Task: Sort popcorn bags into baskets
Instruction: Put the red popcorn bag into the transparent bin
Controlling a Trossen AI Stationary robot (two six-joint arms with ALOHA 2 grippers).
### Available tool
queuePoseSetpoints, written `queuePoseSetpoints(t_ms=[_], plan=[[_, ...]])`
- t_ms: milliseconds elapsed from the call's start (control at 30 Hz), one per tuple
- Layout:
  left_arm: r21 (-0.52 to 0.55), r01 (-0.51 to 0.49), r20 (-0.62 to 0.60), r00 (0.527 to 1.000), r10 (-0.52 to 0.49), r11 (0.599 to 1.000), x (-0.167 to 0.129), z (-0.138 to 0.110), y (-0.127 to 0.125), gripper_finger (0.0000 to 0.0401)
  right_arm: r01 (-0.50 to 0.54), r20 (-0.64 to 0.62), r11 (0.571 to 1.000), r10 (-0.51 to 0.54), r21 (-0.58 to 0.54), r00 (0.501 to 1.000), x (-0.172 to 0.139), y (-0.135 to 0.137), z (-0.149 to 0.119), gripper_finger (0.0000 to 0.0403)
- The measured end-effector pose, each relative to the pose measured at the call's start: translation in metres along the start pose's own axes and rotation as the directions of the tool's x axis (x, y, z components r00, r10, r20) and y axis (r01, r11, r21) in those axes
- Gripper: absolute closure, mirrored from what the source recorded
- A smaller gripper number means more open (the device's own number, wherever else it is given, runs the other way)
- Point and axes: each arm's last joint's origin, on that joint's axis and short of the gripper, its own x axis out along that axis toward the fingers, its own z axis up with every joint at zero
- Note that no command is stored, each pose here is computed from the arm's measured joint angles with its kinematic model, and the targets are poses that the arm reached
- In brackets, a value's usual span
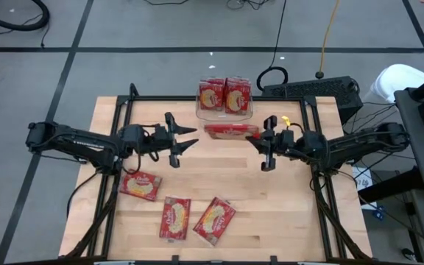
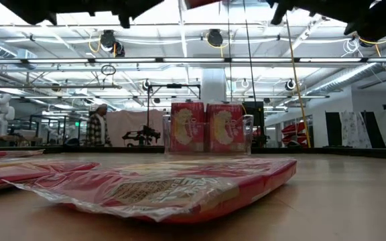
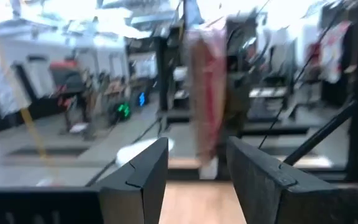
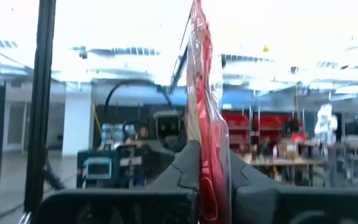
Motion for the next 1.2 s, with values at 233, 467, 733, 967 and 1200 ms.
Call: queuePoseSetpoints(t_ms=[233,467,733,967,1200], plan=[[-0.01,0.046,0.063,0.997,-0.045,0.999,0.019,0.005,-0.005,0.0199,-0.001,0.126,1.0,0.0,0.011,0.992,0.006,0.002,-0.01,0.04],[-0.045,0.022,0.068,0.997,-0.018,0.999,0.042,0.011,-0.006,0.0134,-0.017,0.159,1.0,0.016,0.003,0.987,0.012,0.004,-0.019,0.04],[-0.021,0.064,0.107,0.992,-0.061,0.998,0.054,0.023,-0.01,0.0195,-0.034,0.183,0.999,0.038,-0.023,0.982,0.018,0.005,-0.016,0.0394],[-0.034,0.064,0.106,0.993,-0.06,0.997,0.053,0.024,-0.009,0.0317,-0.032,0.179,0.999,0.037,-0.033,0.983,0.018,0.005,-0.016,0.0393],[-0.021,0.069,0.08,0.994,-0.067,0.997,0.05,0.027,-0.005,0.0379,-0.024,0.16,0.999,0.028,-0.023,0.987,0.018,0.005,-0.018,0.0391]])
